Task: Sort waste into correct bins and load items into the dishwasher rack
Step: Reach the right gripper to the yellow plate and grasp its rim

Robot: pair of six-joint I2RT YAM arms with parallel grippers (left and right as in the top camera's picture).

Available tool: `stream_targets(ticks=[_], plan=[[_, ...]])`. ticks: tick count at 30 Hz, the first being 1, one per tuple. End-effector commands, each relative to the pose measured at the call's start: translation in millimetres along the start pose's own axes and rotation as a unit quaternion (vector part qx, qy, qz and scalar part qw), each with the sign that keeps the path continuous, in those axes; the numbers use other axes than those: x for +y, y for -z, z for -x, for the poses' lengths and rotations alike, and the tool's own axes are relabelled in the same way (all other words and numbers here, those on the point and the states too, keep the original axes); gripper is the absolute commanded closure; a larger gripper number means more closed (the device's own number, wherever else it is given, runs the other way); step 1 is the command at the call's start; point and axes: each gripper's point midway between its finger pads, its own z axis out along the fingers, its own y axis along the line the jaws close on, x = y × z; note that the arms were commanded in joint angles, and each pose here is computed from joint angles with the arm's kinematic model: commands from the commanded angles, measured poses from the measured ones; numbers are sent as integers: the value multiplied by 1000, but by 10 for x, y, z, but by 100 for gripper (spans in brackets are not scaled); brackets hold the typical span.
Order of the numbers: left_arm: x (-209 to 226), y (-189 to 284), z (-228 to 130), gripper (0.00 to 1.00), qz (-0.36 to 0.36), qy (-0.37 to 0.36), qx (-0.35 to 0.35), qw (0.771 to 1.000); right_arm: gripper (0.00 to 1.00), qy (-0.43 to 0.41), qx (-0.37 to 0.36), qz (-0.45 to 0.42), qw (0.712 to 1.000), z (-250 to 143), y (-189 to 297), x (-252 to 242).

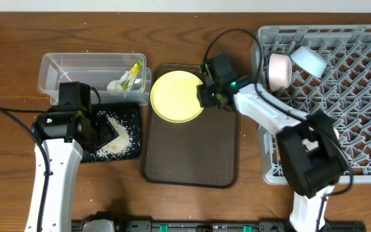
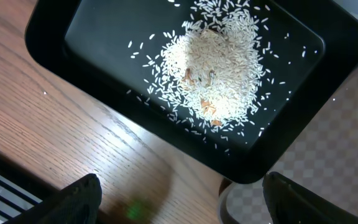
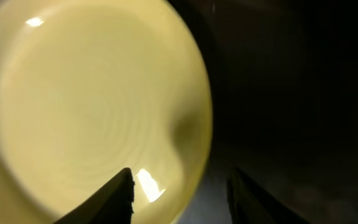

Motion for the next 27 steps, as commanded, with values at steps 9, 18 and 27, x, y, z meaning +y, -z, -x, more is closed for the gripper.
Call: stream_targets(ticks=[9,18,27], plan=[[16,22,15,14,1,9,-3,1000,82,-31,30,-94,995,-205,-109,-328],[16,22,15,14,1,9,-3,1000,99,-45,77,-121,989,-410,-20,-533],[16,22,15,14,1,9,-3,1000,99,-43,25,-115,992,-80,599,-599]])
